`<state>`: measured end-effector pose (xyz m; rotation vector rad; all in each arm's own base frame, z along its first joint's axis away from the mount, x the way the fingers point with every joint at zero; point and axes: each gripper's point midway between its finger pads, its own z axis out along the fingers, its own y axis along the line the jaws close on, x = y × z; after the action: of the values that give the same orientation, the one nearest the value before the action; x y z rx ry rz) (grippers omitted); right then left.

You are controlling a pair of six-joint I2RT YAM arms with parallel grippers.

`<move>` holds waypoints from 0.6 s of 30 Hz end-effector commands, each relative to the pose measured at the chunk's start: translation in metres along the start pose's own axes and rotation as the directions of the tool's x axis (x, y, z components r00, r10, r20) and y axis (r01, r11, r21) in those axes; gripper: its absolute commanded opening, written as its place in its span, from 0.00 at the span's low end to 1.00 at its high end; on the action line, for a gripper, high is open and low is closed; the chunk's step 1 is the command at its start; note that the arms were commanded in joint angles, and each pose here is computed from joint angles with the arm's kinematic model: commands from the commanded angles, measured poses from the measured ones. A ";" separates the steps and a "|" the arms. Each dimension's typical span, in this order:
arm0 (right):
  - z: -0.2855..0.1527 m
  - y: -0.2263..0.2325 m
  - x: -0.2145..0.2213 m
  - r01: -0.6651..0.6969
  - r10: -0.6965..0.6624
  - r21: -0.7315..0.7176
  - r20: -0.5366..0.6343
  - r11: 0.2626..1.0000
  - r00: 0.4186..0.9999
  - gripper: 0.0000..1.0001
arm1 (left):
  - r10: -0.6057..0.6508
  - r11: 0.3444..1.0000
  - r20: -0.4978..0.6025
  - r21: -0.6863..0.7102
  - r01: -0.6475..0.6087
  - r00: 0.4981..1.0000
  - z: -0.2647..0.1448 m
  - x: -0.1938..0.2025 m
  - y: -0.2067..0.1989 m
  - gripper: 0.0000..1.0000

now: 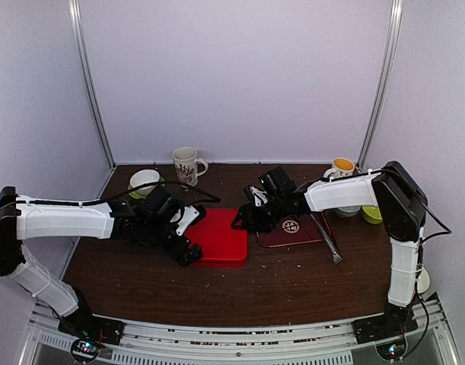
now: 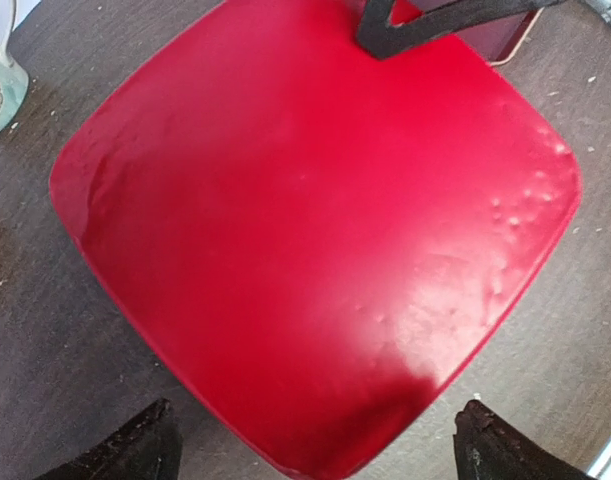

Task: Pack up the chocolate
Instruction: Place the box lid on the packing box.

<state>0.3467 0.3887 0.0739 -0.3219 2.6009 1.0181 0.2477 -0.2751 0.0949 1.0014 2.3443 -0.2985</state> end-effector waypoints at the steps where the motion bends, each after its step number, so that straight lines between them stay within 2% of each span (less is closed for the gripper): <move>1: 0.005 -0.018 0.002 0.000 0.001 0.062 -0.010 0.998 1.000 0.61 | 0.045 0.997 -0.017 -0.066 -0.046 0.999 0.012 0.003 0.011 0.98; 7: 0.004 -0.019 -0.002 0.000 0.000 0.066 -0.001 0.998 1.000 0.61 | 0.056 0.998 -0.055 0.003 -0.055 0.997 0.026 0.012 -0.001 0.98; 14: 0.001 -0.016 -0.006 0.007 -0.007 0.071 0.006 0.997 1.000 0.62 | 0.028 0.996 -0.043 -0.089 -0.032 0.999 0.030 0.005 0.014 0.98; 18: -0.007 -0.012 -0.015 0.026 -0.029 0.076 0.036 0.997 0.999 0.67 | 0.008 0.995 -0.029 -0.104 -0.011 1.000 0.036 -0.002 0.017 0.96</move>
<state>0.3503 0.3862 0.0750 -0.3356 2.5972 0.9895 0.2514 -0.2696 0.0568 1.0660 2.4090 -0.1789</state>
